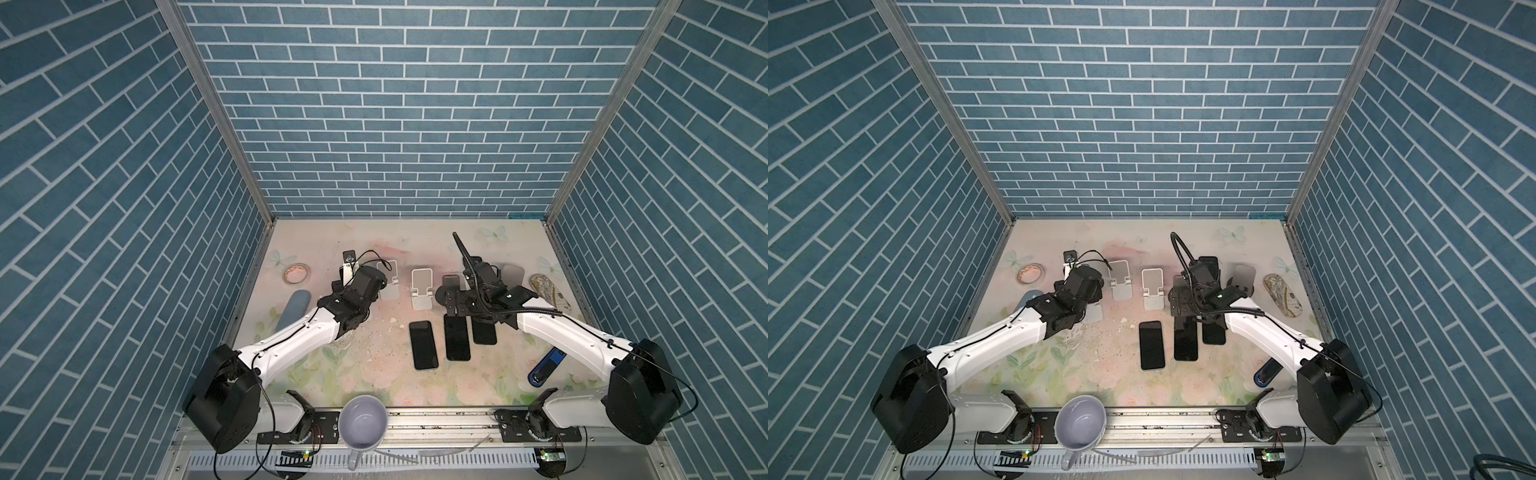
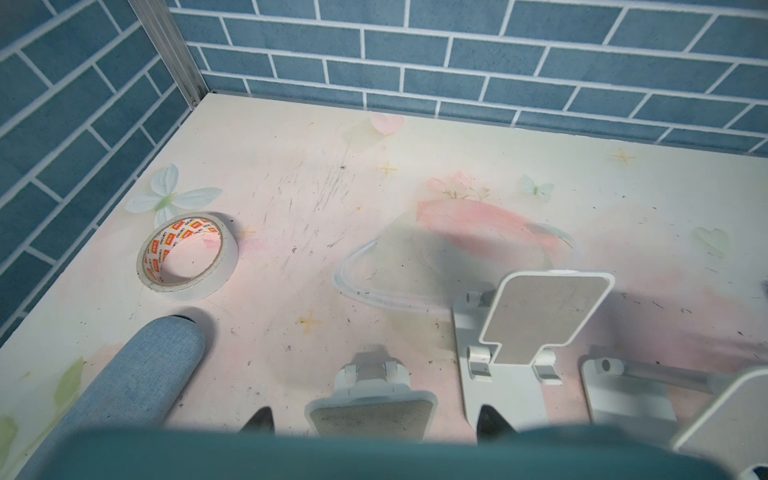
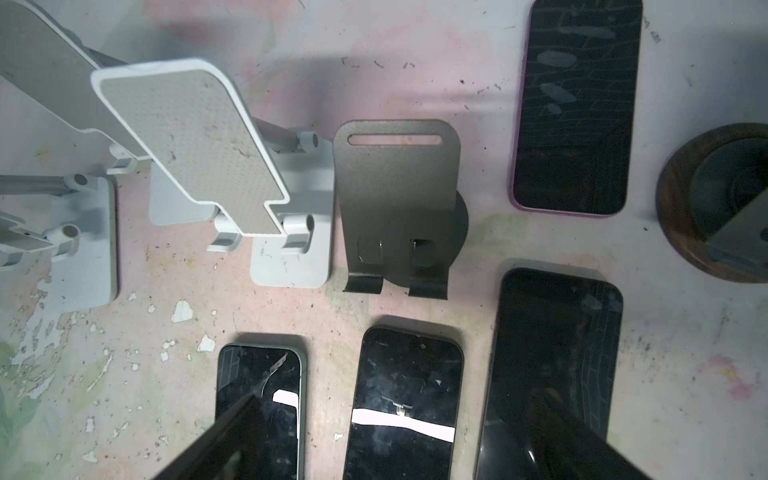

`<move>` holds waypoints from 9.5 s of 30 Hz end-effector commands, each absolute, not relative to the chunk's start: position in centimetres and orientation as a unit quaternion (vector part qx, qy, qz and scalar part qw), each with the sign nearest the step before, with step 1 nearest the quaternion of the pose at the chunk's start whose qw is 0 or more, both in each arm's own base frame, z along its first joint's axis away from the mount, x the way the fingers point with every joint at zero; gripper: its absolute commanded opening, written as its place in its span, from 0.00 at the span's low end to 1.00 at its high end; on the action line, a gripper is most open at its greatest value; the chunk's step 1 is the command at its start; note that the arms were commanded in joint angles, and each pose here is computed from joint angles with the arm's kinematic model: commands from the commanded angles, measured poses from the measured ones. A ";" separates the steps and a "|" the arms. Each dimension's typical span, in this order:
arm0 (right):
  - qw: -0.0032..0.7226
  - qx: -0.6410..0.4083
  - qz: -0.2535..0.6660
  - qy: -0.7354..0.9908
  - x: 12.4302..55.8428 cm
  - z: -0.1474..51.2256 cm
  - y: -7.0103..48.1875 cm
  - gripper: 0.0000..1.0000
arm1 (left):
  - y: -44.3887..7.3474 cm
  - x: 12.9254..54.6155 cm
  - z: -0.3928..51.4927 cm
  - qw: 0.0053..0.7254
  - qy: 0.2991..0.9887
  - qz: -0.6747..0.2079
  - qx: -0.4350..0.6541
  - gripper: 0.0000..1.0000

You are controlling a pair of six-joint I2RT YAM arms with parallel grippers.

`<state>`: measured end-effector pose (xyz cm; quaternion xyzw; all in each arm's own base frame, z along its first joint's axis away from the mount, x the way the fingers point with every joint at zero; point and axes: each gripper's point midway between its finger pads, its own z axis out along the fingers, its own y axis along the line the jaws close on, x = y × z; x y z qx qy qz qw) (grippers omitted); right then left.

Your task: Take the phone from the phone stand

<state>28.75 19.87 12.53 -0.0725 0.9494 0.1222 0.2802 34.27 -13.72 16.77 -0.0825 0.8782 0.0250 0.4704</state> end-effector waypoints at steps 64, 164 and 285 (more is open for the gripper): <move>0.341 -0.078 0.054 0.935 28.1 13.6 15.7 0.99 | -23.8 24.9 6.6 0.146 0.987 -0.054 -0.048 0.40; 0.359 -0.072 0.056 0.929 27.5 13.0 14.7 0.99 | -22.3 21.3 -0.7 0.003 0.997 0.044 -0.059 0.82; 0.570 0.072 -0.083 0.815 39.0 9.1 -3.8 0.99 | 4.1 35.1 13.0 0.625 0.763 0.141 -0.091 1.00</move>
